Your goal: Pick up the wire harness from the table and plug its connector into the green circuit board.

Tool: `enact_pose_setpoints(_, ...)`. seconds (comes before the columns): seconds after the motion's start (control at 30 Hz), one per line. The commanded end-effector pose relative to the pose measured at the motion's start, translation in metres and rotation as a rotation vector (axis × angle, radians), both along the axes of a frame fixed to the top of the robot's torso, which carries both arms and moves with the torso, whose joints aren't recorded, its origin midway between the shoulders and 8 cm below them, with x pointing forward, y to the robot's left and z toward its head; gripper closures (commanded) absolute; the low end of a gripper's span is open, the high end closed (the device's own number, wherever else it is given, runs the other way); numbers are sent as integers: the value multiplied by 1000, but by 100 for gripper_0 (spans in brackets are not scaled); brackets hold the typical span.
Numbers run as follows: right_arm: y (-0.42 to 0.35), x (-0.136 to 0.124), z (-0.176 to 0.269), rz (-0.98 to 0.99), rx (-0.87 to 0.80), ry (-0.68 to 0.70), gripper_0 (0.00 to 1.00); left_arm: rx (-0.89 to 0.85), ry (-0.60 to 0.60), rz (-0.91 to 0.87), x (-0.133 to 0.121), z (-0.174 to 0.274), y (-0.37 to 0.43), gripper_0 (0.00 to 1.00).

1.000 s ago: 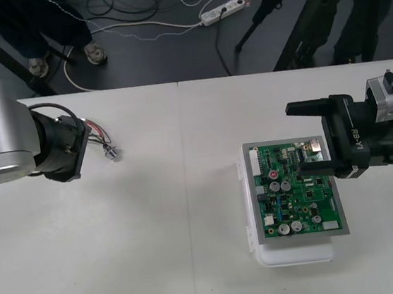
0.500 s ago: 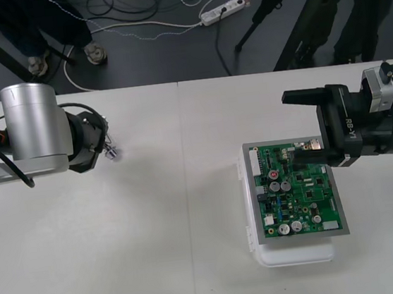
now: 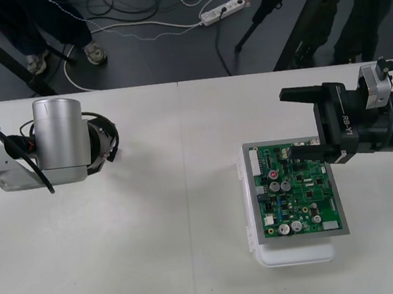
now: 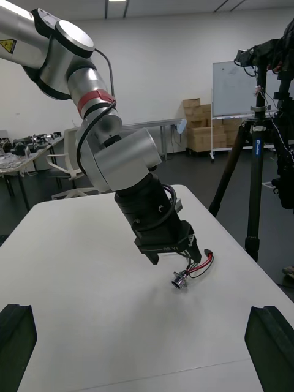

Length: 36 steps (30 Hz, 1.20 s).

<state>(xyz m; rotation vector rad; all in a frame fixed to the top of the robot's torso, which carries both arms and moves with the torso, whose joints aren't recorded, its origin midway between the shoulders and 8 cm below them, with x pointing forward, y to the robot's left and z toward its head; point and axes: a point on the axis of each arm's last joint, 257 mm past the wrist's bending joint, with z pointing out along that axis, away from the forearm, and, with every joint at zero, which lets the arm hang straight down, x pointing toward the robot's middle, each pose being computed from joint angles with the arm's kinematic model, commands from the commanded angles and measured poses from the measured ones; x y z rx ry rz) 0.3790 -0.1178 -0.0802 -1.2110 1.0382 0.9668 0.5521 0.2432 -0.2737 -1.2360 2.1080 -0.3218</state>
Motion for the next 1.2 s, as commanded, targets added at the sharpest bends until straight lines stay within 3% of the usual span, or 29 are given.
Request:
enact_pose_setpoints(0.03, 4, 3, 15, 5, 9, -91, 0, 90, -40, -138, 17, 17, -17, 0)
enact_pose_setpoints(0.57, 8, 2, 12, 10, 3, -91, 0, 179, -21, -129, 23, -27, -8, 0)
enact_pose_setpoints(1.2, 11, 3, 12, 9, 5, -123, 0, 195, -20, -122, 25, -38, -17, 0)
